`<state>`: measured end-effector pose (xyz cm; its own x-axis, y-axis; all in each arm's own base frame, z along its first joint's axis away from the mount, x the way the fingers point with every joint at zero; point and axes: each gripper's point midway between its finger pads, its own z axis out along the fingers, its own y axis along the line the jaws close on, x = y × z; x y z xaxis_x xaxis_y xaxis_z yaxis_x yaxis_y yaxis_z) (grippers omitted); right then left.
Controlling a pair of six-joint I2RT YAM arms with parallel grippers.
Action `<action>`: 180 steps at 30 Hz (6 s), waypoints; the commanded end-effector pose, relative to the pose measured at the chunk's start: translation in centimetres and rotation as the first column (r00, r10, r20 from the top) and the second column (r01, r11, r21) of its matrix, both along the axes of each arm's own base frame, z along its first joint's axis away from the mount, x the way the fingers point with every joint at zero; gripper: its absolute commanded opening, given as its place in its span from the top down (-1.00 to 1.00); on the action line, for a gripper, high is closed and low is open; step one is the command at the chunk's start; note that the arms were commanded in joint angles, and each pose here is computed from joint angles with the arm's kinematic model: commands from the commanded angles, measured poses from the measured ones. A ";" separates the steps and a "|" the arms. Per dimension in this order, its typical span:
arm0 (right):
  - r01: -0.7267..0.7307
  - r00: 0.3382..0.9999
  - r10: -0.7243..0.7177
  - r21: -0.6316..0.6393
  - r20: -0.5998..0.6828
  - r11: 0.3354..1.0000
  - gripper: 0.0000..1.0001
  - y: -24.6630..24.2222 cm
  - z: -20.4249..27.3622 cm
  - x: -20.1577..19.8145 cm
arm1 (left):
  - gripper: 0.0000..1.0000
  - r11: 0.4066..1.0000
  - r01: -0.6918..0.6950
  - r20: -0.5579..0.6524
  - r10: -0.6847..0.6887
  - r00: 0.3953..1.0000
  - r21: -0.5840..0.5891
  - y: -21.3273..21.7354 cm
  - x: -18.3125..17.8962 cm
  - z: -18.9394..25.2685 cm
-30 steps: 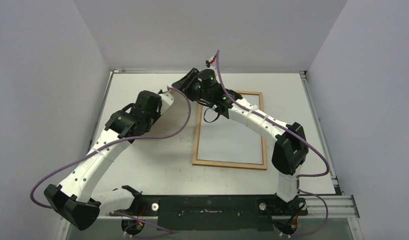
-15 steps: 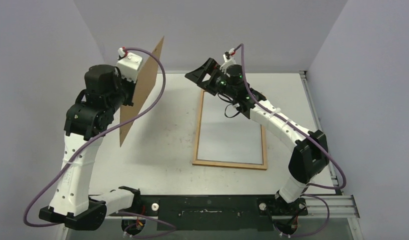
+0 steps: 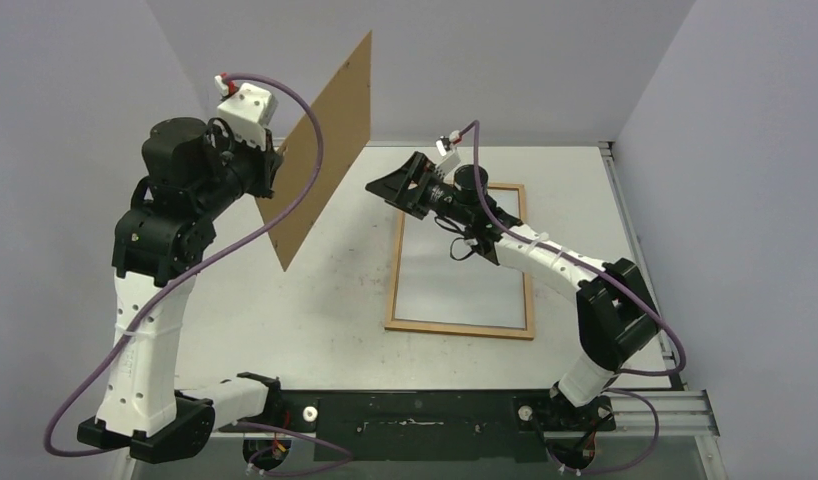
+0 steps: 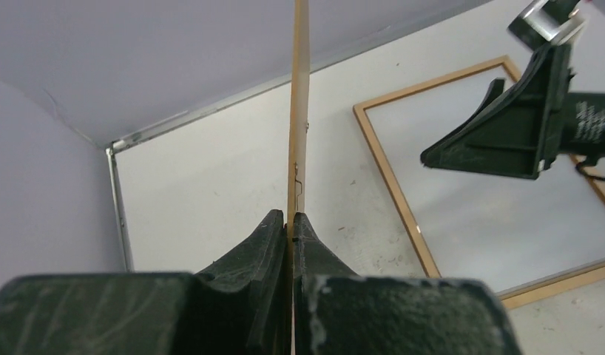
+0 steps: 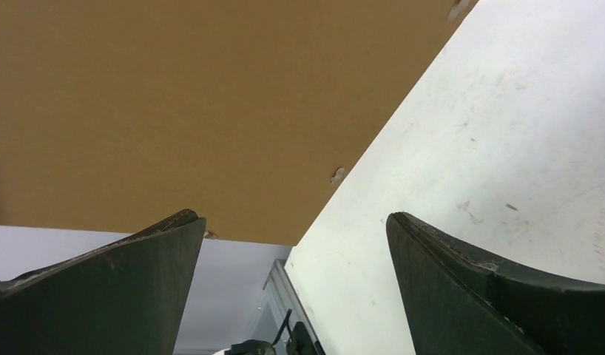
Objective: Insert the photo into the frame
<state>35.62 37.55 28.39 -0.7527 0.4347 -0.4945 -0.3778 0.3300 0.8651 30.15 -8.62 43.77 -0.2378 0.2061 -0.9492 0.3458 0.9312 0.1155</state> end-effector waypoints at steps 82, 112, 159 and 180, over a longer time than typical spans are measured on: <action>-0.057 0.946 -0.139 0.573 0.291 0.817 0.89 -14.0 14.6 -1.0 | -0.76 0.953 -0.075 -0.051 0.062 0.997 -0.293 1.2 1.6 -3.1; 0.397 0.910 -0.406 -0.100 -0.087 0.912 0.89 -24.5 -3.0 -0.6 | -0.93 0.985 -0.022 -0.420 -0.053 0.906 -0.173 -1.2 7.5 -19.9; 0.436 0.897 -0.434 0.002 -0.082 0.900 0.89 -26.7 -8.5 2.6 | -0.10 0.941 0.081 -0.682 -0.295 0.669 -0.328 -16.4 11.6 -37.0; 0.461 0.883 -0.459 0.003 -0.094 0.887 0.89 -27.0 -9.9 2.8 | 0.35 0.929 0.089 -0.702 -0.331 0.631 -0.358 -17.3 11.0 -38.1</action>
<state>37.45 10.51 15.45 -0.5594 0.7437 -0.3660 0.0098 0.4475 0.8943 39.73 -24.41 4.06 -0.8922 0.1209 -0.4351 0.3440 0.8062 -0.4813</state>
